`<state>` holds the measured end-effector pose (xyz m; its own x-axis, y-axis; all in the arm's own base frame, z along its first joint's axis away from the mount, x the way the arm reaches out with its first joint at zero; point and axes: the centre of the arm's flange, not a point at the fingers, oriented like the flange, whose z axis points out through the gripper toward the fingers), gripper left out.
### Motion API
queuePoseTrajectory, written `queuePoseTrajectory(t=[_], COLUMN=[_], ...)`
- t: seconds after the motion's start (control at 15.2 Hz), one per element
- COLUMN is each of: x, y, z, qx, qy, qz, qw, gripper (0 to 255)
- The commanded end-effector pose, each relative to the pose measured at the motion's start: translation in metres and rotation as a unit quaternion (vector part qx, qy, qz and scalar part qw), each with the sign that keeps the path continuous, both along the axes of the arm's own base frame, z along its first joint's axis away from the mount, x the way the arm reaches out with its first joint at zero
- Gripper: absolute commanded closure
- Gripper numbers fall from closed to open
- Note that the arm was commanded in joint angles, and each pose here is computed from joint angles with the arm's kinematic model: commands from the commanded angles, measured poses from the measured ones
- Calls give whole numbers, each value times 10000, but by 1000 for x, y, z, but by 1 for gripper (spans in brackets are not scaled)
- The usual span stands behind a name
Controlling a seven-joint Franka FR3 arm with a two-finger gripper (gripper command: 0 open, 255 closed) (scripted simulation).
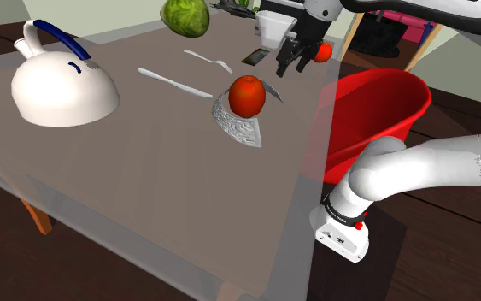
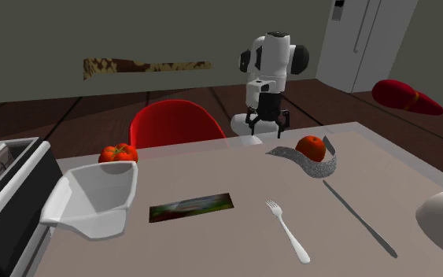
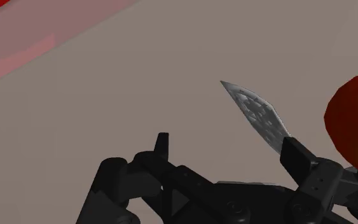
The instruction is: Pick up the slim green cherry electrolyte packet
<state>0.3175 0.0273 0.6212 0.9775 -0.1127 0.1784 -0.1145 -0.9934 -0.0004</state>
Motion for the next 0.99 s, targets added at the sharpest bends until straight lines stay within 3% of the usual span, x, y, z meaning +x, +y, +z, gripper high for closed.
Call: queuePoseTrajectory(t=[0.0, 0.2, 0.46, 0.66, 0.92], x=[0, 41, 95, 133, 182], y=[0, -8, -25, -42, -71], z=[0, 0, -2, -4, -9], qx=[0, 58, 136, 194, 270], qy=[0, 82, 191, 272, 379], qz=[0, -488, -1138, -1621, -2260], qw=[10000, 9988, 9932, 9862, 9730], gripper=[0, 0, 0, 0, 0])
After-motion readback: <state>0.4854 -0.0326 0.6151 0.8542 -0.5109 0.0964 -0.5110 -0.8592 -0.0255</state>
